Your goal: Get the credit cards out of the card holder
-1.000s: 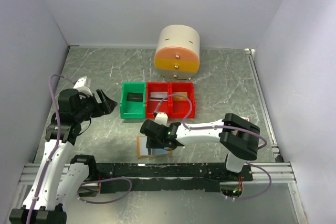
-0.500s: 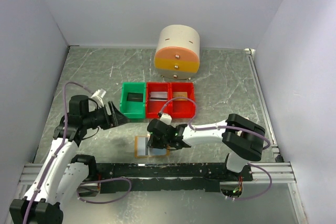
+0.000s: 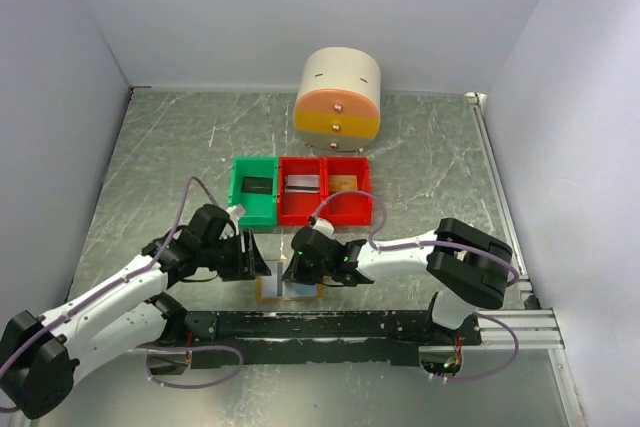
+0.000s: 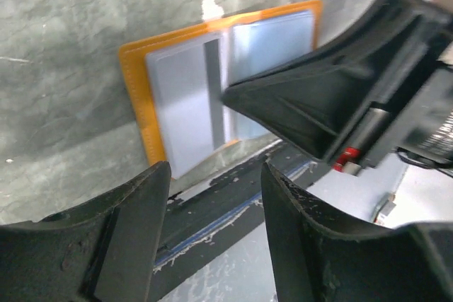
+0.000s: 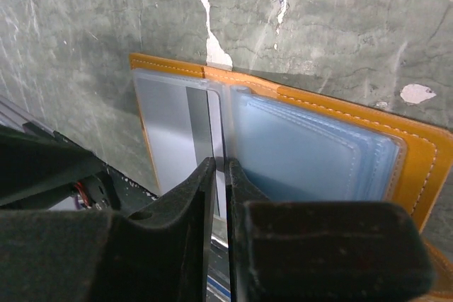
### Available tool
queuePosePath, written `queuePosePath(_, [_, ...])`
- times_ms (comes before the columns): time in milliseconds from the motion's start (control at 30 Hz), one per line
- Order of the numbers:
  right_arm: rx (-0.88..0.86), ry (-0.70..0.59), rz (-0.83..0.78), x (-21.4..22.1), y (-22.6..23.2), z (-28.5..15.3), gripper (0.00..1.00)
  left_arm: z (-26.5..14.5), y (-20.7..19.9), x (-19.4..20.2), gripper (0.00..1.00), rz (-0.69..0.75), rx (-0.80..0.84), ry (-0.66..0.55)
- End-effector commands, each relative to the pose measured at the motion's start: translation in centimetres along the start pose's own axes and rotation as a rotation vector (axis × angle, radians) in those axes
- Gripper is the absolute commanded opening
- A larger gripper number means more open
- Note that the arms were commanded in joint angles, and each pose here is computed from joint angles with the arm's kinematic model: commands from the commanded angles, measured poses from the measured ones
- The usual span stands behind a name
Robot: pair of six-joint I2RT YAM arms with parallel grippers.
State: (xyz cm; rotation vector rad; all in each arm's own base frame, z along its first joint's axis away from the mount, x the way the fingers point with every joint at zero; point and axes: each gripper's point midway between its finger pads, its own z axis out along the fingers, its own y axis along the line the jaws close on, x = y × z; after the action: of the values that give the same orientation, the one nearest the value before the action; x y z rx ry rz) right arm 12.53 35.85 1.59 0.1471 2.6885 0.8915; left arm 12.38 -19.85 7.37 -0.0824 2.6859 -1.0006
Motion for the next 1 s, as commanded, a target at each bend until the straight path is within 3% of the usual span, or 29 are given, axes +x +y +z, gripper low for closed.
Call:
queuePosePath(0, [0.059, 0.028, 0.010, 0.6, -2.1, 0.2, 0.13, 1.4, 0.7, -1.3, 0.64, -0.049, -0.036, -0.104])
queuePosePath(133, [0.069, 0.037, 0.015, 0.8, -2.5, 0.5, 0.15, 2.9, 0.7, -0.3, 0.51, -0.057, 0.008, -0.056])
queuePosePath(400, [-0.016, 0.049, 0.019, 0.7, -1.2, 0.3, 0.14, 3.7, 2.7, 0.7, 0.25, 0.004, -0.103, -0.018])
queuePosePath(700, [-0.204, 0.049, 0.033, -0.1, 1.6, -0.5, 0.14, 3.8, 4.2, 1.9, 0.19, 0.007, -0.139, 0.005])
queuePosePath(967, [-0.309, 0.081, -0.064, 0.0, 4.3, -0.9, 0.15, 3.7, 4.5, 2.2, 0.17, -0.001, -0.136, 0.007])
